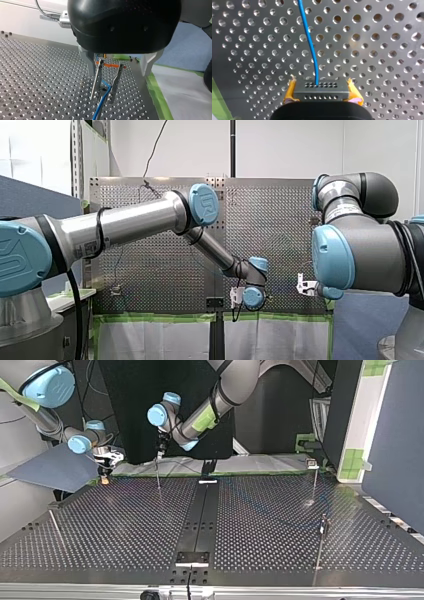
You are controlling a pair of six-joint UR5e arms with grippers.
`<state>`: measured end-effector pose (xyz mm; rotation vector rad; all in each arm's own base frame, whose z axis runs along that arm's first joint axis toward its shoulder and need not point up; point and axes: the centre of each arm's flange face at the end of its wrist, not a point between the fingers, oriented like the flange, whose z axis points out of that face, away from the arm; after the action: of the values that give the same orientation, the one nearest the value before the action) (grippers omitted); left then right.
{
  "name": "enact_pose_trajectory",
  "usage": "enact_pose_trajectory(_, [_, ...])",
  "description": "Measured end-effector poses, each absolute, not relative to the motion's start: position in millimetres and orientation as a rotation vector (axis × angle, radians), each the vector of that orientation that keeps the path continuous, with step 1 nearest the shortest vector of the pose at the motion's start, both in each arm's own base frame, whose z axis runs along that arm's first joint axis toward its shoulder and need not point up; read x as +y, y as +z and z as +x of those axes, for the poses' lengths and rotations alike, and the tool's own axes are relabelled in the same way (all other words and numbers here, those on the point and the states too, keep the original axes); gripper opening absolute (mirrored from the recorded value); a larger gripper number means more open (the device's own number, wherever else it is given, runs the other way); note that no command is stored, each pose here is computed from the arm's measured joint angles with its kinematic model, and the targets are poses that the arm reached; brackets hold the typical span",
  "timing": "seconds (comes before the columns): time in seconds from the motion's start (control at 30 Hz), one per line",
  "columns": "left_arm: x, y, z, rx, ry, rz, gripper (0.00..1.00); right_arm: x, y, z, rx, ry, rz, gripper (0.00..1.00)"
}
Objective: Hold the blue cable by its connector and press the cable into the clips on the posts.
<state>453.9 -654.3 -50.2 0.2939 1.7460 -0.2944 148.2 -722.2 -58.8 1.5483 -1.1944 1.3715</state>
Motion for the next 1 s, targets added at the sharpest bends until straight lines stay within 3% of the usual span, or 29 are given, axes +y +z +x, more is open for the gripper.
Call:
enact_pose_trajectory(0.33, [-649,-52,450,1.765,-0.237,0.317,0.87,-721,-59,150,-1.195,1.372,1.553,0.0])
enact_pose_trajectory(0.6, [-651,-28,419,1.779,-0.135,0.386,0.87,-721,-59,151,-1.197,1.372,1.555,0.0])
enact_pose_trajectory(1.0, [-655,27,392,1.7,-0.212,0.329,0.87,-721,-59,151,-1.201,1.37,1.558,0.0])
